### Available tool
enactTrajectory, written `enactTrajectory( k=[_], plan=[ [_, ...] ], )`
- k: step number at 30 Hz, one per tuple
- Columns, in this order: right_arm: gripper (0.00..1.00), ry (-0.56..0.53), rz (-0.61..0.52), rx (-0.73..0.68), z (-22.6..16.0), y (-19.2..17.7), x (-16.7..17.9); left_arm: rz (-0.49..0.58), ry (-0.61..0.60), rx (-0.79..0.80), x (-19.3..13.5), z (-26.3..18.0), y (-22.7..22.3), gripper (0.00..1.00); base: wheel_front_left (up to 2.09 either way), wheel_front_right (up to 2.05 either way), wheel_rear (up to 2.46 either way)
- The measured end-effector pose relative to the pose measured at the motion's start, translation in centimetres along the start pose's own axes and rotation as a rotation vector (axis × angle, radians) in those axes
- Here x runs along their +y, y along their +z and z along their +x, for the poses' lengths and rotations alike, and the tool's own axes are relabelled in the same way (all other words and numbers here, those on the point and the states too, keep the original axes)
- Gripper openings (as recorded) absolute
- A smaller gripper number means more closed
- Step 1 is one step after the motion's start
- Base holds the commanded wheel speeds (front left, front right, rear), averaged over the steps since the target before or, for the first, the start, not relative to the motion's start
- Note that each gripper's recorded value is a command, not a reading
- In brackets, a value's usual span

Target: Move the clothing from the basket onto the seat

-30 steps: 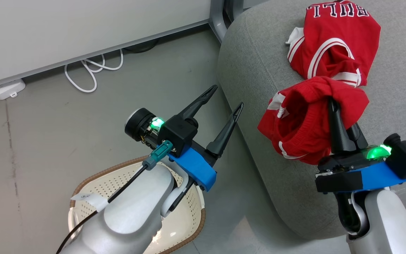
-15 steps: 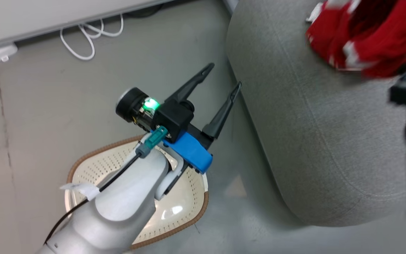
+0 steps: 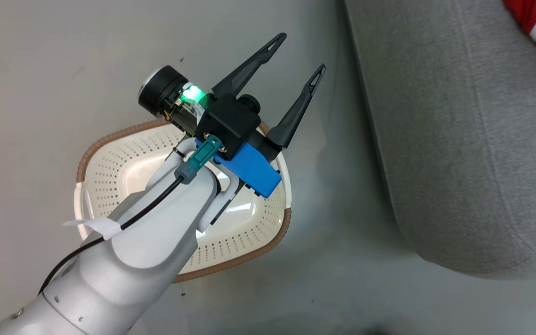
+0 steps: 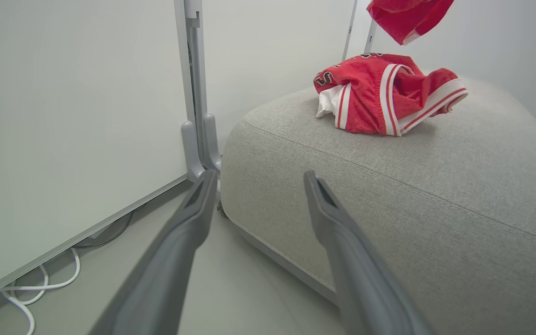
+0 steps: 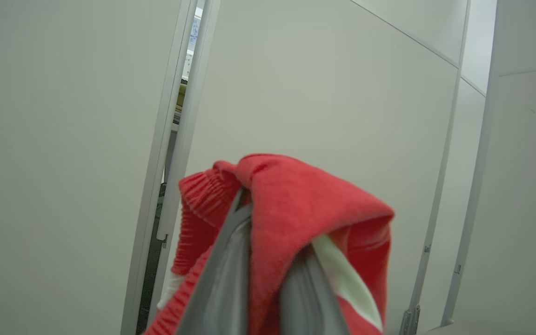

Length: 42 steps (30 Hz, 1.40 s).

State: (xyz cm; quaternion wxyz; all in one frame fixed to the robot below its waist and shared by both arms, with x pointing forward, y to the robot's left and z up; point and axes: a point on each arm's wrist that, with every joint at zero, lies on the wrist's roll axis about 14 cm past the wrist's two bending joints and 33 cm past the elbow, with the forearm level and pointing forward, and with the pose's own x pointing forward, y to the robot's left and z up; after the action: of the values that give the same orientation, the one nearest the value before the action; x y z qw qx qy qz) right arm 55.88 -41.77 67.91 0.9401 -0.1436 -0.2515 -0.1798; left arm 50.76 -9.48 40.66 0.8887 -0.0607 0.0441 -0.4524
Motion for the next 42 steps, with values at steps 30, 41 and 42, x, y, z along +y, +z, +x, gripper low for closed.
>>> enactTrajectory(
  k=[30, 41, 42],
  plan=[
    [1.0, -0.125, 0.061, 0.587, -16.1, -16.5, -0.6, -0.009, 0.039, 0.008, 0.7, -0.8, -0.4, 1.0, 0.0, 0.0, 0.0],
    [1.0, -0.194, 0.083, 0.62, -23.3, -12.7, -2.5, -0.011, 0.122, -0.045, -0.5, -3.4, 3.9, 1.0, 0.0, 0.0, 0.0],
    [1.0, -0.185, 0.088, 0.62, -23.7, -12.4, -2.2, -0.011, 0.135, -0.053, -0.5, -3.8, 4.4, 1.0, 0.0, 0.0, 0.0]
  ],
)
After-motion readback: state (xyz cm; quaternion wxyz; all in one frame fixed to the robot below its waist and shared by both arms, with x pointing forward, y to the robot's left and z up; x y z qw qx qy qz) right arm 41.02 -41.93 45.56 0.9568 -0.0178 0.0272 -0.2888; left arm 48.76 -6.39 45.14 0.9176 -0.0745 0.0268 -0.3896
